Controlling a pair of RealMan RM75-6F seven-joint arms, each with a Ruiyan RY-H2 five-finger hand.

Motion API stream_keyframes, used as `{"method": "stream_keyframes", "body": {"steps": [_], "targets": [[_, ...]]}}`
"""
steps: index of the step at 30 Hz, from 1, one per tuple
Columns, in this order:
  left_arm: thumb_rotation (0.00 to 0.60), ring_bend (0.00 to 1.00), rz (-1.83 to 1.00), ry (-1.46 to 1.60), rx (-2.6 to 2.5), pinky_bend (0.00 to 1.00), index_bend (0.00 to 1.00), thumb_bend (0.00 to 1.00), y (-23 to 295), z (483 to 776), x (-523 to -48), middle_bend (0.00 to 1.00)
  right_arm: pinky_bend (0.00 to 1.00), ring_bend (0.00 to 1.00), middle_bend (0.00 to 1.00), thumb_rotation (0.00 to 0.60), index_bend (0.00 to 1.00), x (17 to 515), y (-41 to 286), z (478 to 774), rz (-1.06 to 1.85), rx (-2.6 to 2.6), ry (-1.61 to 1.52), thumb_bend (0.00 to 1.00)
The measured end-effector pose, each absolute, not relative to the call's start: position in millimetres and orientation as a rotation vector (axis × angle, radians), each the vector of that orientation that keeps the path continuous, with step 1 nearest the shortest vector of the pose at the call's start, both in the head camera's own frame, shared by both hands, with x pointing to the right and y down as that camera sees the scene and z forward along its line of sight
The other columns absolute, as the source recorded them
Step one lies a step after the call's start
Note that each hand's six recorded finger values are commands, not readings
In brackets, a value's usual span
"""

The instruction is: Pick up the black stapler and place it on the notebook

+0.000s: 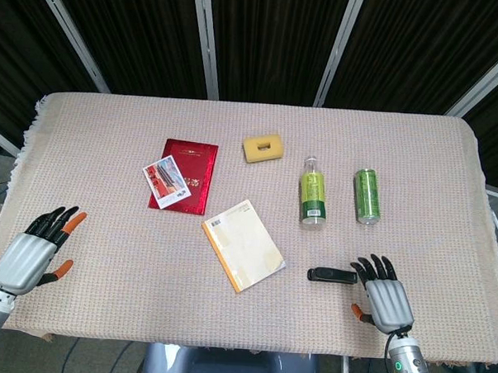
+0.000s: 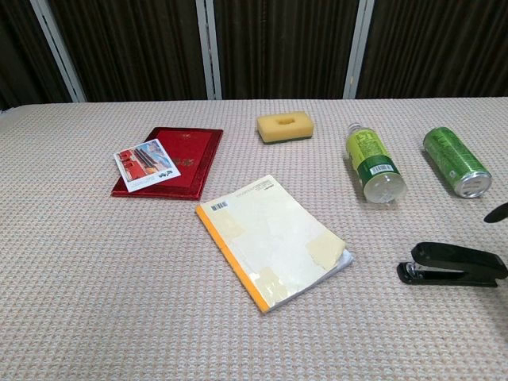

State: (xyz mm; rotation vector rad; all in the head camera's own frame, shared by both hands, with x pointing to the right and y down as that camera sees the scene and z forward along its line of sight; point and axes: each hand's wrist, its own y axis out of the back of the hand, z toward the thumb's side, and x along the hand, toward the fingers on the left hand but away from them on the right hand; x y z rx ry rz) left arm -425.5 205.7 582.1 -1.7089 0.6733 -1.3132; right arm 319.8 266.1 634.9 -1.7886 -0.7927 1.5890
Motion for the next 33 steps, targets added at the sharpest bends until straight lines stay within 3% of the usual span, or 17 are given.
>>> {"method": "stream_keyframes", "body": {"steps": [6, 15, 22, 33], "targets": [[0.6, 0.0, -1.328, 0.661, -1.713, 0.15, 0.0, 0.32, 203.6, 587.8, -424.3, 0.0, 0.01, 0.06, 0.16, 0.6, 0.22, 321.2, 261.1, 653.9, 1.603, -1.812, -0.783, 0.22], [0.6, 0.0, -1.326, 0.658, -1.717, 0.14, 0.0, 0.32, 204.4, 587.7, -423.8, 0.0, 0.13, 0.12, 0.22, 0.6, 0.29, 318.1, 254.7, 684.0, 1.613, -1.851, -0.777, 0.23], [0.6, 0.0, -1.328, 0.658, -1.719, 0.15, 0.0, 0.32, 204.1, 588.3, -424.0, 0.0, 0.41, 0.28, 0.34, 0.6, 0.43, 315.3, 248.7, 693.1, 1.603, -1.855, -0.781, 0.26], [0.6, 0.0, -1.327, 0.663, -1.721, 0.15, 0.0, 0.32, 203.6, 587.5, -425.0, 0.0, 0.63, 0.49, 0.52, 0.6, 0.62, 311.4, 242.7, 697.2, 1.592, -1.817, -0.798, 0.28]]}}
